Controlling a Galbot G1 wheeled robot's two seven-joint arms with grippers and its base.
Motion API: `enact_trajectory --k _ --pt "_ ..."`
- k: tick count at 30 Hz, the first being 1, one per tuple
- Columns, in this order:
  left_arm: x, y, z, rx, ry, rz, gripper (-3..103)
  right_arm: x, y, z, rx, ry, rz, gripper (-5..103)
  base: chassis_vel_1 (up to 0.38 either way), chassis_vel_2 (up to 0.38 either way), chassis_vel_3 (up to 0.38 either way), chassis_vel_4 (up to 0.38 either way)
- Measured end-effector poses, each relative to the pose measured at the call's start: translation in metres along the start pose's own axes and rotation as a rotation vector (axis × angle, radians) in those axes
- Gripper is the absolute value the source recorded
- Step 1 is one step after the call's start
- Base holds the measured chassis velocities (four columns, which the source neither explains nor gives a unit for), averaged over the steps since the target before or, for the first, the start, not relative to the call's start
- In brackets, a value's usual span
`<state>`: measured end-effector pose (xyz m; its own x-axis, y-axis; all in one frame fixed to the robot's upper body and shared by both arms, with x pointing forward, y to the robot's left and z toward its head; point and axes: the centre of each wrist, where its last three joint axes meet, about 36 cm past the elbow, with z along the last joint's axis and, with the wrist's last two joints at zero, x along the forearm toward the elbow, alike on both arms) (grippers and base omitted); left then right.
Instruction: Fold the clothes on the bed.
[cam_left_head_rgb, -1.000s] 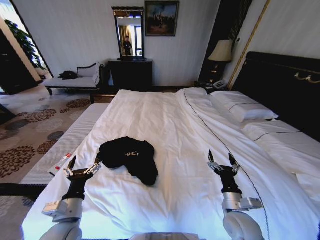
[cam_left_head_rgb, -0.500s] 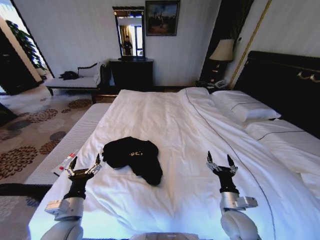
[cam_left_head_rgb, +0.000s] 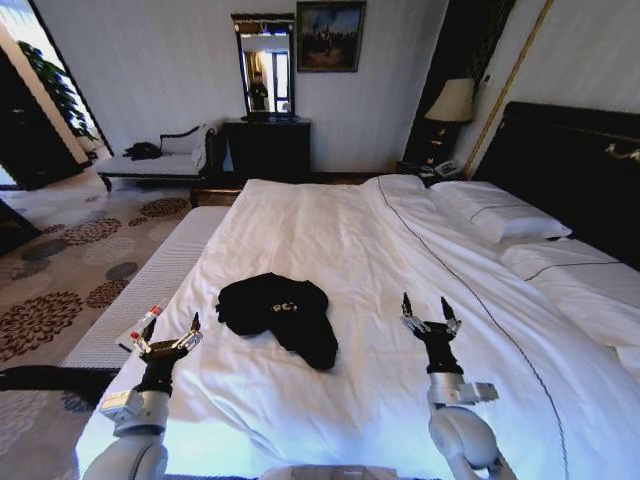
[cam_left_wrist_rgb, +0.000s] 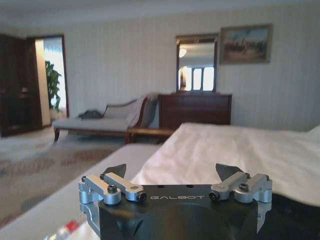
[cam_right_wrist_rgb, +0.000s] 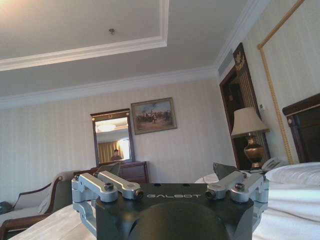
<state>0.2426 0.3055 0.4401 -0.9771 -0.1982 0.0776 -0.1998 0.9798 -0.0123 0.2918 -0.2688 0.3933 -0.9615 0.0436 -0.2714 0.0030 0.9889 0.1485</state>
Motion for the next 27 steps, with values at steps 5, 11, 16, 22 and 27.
enact_trajectory --k 5,11,16,22,27 --pt "-0.028 0.007 0.000 0.134 0.068 0.015 100 -0.002 0.005 0.006 0.003 0.032 0.032 100 0.000 0.000 0.000 0.000" --pt "-0.069 0.016 -0.002 0.343 0.148 0.050 100 -0.004 0.003 0.006 0.012 0.043 0.055 100 0.000 0.000 0.000 0.000" --pt "-0.123 0.018 0.003 0.528 0.262 0.053 100 -0.010 0.001 0.006 0.020 0.039 0.054 100 0.000 0.000 0.000 0.000" --pt "-0.192 0.009 0.000 0.524 0.343 0.057 100 -0.018 -0.002 0.012 0.043 0.028 0.047 100 0.000 0.000 0.000 0.000" --pt "-0.245 -0.003 0.011 0.424 0.422 0.051 100 -0.024 -0.002 0.022 0.063 0.013 0.041 100 0.000 0.000 0.000 0.000"
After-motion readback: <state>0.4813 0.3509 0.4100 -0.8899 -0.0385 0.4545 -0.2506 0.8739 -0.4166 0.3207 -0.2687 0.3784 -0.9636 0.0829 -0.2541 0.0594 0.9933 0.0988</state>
